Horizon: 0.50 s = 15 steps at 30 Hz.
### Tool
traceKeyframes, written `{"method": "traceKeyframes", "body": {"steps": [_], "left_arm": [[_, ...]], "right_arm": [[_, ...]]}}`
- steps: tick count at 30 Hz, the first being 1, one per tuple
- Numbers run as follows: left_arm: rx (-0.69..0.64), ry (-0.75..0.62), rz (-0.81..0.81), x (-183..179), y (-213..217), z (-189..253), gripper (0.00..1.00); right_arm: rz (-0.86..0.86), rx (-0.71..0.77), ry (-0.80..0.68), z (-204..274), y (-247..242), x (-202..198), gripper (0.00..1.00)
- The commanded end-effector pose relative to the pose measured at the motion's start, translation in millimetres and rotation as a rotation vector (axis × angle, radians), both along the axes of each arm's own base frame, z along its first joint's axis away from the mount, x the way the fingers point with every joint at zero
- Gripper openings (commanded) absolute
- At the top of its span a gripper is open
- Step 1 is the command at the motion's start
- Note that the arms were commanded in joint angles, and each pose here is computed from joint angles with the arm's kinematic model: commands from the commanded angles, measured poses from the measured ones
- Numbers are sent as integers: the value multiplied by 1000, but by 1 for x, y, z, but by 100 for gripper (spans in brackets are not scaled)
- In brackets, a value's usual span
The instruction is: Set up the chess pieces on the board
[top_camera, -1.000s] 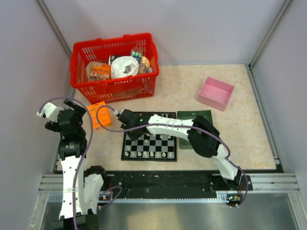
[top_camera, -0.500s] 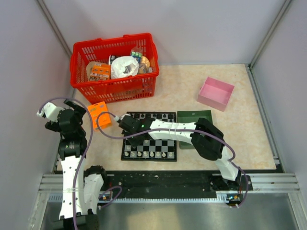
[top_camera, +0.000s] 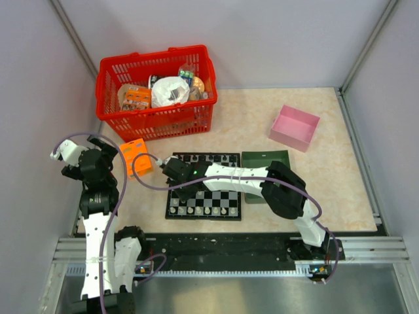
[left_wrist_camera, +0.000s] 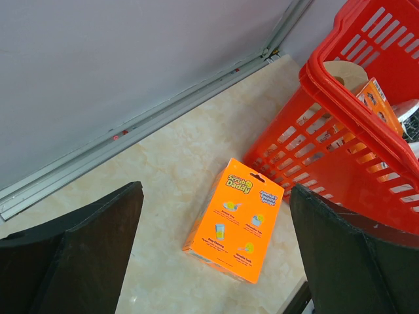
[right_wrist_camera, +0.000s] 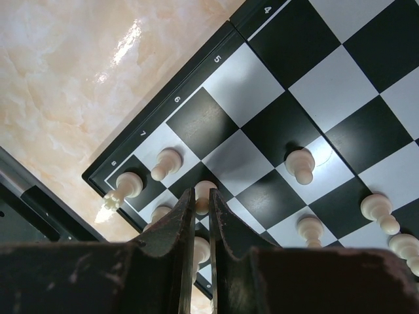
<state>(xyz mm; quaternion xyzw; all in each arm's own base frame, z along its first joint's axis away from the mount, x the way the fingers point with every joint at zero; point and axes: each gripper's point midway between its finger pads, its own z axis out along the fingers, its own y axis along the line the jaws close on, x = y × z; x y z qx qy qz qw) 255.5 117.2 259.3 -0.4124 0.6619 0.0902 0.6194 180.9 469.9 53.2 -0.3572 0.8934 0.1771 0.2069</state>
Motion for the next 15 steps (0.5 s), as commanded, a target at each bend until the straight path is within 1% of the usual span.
{"method": "traceKeyframes", "body": {"steps": [1,15], "left_arm": [[0,-62,-4,4,0,14,99],[0,-56,1,3,1,11,99]], "right_arm": [[19,55,-2,24,7,-9,11],[22,58,4,24,8,-13,11]]}}
